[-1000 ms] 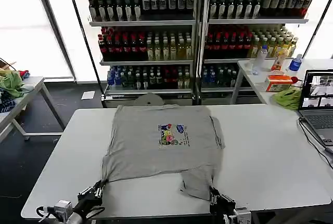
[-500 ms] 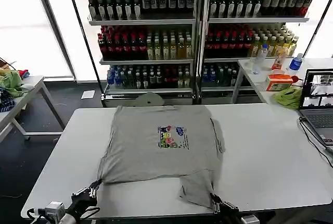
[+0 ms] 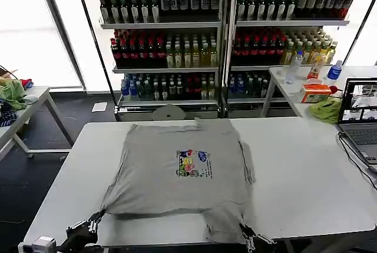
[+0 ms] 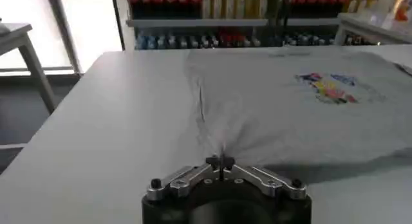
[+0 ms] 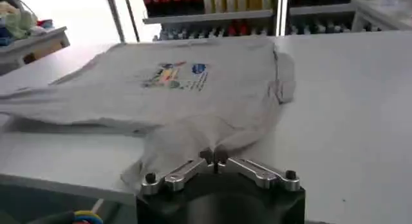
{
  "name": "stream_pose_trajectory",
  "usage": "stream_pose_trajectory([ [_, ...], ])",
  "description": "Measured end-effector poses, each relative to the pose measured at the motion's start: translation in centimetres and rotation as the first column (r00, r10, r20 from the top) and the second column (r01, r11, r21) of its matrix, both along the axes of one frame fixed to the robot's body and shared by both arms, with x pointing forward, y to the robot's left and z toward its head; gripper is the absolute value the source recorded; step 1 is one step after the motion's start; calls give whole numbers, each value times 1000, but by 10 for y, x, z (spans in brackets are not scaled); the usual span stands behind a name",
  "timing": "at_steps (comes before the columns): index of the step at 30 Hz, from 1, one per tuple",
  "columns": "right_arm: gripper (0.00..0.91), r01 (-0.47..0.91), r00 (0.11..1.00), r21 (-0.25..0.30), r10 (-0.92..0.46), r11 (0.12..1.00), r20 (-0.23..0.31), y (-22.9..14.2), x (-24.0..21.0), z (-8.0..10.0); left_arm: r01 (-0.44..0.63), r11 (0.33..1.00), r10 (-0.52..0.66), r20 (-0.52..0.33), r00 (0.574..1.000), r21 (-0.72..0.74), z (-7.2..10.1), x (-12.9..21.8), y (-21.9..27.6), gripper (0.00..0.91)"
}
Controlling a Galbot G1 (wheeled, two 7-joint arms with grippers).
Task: Fold and organize the clothes.
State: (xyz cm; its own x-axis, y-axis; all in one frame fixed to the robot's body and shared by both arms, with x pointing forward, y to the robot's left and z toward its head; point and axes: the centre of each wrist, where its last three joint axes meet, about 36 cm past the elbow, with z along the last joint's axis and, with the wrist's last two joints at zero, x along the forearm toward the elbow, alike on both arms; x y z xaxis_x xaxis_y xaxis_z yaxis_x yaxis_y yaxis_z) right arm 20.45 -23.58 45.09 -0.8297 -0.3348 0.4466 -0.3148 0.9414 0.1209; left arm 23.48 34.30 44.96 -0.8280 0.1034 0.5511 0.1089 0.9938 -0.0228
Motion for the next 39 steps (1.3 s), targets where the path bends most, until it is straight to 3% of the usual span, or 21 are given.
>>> stream_pose_trajectory([
  [11, 0, -2, 996, 12, 1, 1000, 90, 4, 27, 7, 13, 1000, -13, 1, 1000, 10, 10, 11, 5, 0],
  [23, 0, 28, 982, 24, -32, 999, 185, 10, 75, 6, 73, 997, -72, 45, 996, -11, 15, 56, 15, 0],
  [39, 0, 72, 971, 29, -76, 997, 226, 22, 151, -9, 117, 992, -114, 67, 991, -44, 1, 135, 27, 0],
])
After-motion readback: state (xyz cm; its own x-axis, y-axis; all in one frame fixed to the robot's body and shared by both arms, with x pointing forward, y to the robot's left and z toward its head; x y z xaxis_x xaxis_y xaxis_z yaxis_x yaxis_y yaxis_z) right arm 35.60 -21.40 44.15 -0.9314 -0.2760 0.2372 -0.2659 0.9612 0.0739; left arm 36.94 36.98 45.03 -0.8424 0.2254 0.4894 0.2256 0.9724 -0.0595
